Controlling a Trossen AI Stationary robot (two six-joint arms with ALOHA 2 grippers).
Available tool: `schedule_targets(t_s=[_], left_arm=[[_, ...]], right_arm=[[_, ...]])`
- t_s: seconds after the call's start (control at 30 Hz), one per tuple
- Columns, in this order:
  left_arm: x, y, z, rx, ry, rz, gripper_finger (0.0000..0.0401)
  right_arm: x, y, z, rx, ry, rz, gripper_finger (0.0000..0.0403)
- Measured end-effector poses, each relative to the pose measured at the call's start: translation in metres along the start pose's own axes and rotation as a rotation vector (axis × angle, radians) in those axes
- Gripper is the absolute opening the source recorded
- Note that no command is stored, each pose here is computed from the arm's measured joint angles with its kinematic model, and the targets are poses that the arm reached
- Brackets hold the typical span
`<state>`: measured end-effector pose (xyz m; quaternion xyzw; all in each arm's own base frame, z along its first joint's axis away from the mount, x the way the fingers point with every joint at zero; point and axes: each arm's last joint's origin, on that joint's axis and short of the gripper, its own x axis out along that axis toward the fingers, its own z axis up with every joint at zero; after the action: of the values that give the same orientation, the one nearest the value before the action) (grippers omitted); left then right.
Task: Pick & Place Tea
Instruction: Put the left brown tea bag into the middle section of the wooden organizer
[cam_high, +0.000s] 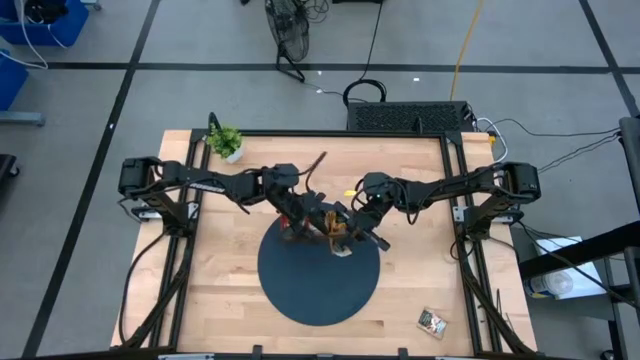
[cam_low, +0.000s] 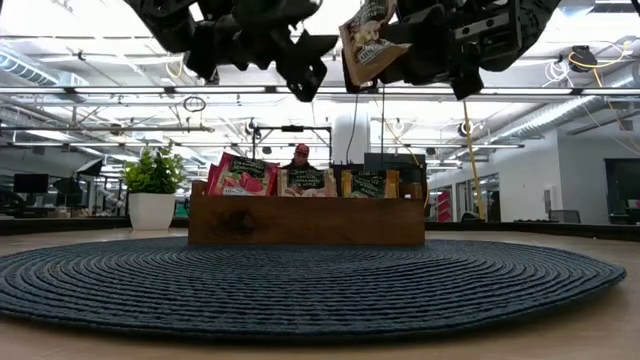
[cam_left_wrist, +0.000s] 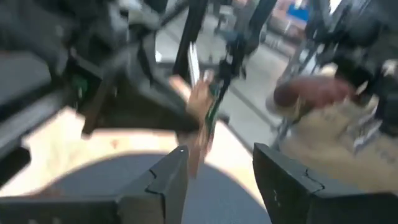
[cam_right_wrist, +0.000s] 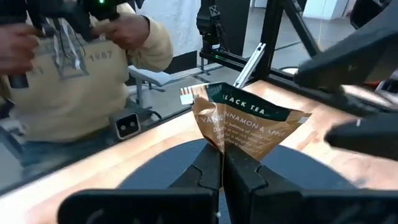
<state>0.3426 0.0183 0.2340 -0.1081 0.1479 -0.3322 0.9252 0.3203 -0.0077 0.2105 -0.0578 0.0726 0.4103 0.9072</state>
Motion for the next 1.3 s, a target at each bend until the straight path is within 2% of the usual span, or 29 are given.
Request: schedule_targets(t_s=[0.1, 0.2, 0.37, 0.47, 0.57, 0.67, 0.77, 0.83, 0.9, 1.13, 1.3], left_arm=[[0.000, 0.001, 0.000, 0.005, 0.100, 0.007, 0.0181], [-0.001, 0.000, 0.005, 0.065, 0.196, 0.028, 0.0182], [0.002, -0.005, 0.023, 0.151, 0.245, 0.069, 0.0182], [0.001, -0.009, 0.020, 0.204, 0.361, 0.096, 0.0182], [-0.001, -0.013, 0.018, 0.321, 0.458, 0.089, 0.0182], [-0.002, -0.018, 0.026, 0.365, 0.521, 0.080, 0.0182], [-0.003, -0.021, 0.041, 0.398, 0.557, 0.160, 0.0182], [-0.005, -0.021, 0.047, 0.384, 0.576, 0.229, 0.0182], [-0.006, -0.020, 0.053, 0.350, 0.563, 0.253, 0.0182], [0.001, -0.036, 0.050, 0.220, 0.536, 0.079, 0.0182], [0.004, -0.043, 0.047, 0.167, 0.555, 0.037, 0.0182]], right_arm=[[-0.001, 0.001, 0.001, 0.044, -0.026, 0.065, 0.0002], [-0.003, 0.001, 0.006, 0.057, -0.073, 0.142, 0.0002], [-0.002, 0.000, 0.008, 0.075, -0.078, 0.110, 0.0002], [-0.001, 0.000, 0.008, 0.131, -0.080, 0.115, 0.0002], [0.006, -0.001, -0.003, 0.238, -0.064, 0.163, 0.0002], [0.013, -0.003, -0.017, 0.317, -0.043, 0.217, 0.0002], [0.019, -0.006, -0.033, 0.356, -0.024, 0.215, 0.0002], [0.023, -0.009, -0.042, 0.369, -0.022, 0.210, 0.0002], [0.027, -0.013, -0.048, 0.351, -0.034, 0.184, 0.0002], [0.035, -0.039, -0.056, 0.295, -0.044, 0.073, 0.0002], [0.040, -0.056, -0.051, 0.263, -0.061, 0.067, 0.0002]])
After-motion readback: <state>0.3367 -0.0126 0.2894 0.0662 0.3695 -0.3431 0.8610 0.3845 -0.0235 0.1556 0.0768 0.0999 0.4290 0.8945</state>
